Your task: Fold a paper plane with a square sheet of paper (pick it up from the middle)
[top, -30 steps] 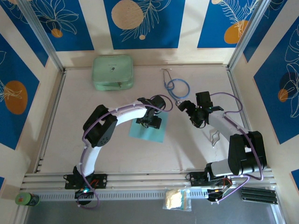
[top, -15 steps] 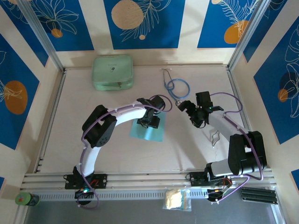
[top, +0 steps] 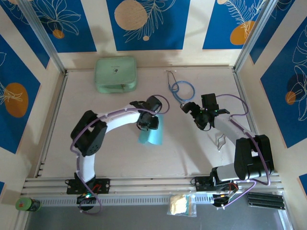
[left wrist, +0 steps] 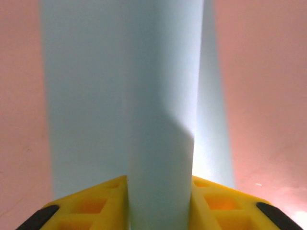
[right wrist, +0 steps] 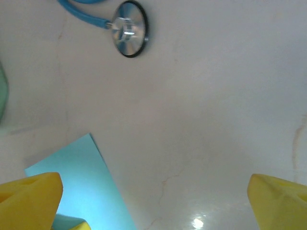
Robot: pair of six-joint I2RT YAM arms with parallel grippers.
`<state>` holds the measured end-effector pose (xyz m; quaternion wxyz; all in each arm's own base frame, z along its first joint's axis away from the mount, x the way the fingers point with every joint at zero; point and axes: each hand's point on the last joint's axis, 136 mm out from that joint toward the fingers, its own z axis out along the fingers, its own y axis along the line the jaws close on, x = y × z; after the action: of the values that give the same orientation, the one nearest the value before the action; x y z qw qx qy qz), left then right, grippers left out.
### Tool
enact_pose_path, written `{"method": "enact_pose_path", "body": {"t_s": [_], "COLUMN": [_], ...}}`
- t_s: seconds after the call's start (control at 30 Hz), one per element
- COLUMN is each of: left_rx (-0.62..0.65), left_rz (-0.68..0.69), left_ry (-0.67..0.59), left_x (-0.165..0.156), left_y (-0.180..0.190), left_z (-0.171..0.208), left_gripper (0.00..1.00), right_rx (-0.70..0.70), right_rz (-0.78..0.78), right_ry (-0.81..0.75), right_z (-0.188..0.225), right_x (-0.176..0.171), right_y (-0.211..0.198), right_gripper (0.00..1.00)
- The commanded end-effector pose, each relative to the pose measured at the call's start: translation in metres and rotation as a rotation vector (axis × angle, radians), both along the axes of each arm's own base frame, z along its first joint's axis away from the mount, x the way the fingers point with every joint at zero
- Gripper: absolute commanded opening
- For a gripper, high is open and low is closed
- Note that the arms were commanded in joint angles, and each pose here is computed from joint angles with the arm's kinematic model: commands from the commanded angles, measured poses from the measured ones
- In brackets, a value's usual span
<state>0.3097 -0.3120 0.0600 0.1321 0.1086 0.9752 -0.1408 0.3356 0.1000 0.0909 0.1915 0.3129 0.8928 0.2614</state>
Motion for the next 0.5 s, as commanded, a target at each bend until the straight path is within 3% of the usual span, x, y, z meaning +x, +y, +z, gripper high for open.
{"method": "enact_pose_path", "body": {"t_s": [0.0, 0.13, 0.23, 0.47], "left_rx": [-0.289, -0.516, -0.604, -0.520], "left_rz": [0.024, 0.070, 0.115, 0.170], "left_ry": [0.007, 0.052, 0.084, 0.121], "left_x": [0.009, 0.015, 0.020, 0.020], "left_y": [-0.021, -0.027, -0.024, -0.005], "left_z": [0.042, 0.056, 0.048, 0.005], "left_gripper": [0.31, 0.31, 0.32, 0.32], "right_rx": [0.089, 0.174, 0.223, 0.261], "right_rz": [0.085, 0.185, 0.273, 0.412], "right_ry": [-0.113, -0.221, -0.259, -0.188], "right_z": [0.021, 0.041, 0.048, 0.032], "right_x": [0.007, 0.011, 0.009, -0.001], "right_y": [0.018, 0.038, 0.056, 0.096], "right_gripper": [0.98, 0.94, 0.87, 0.70]}}
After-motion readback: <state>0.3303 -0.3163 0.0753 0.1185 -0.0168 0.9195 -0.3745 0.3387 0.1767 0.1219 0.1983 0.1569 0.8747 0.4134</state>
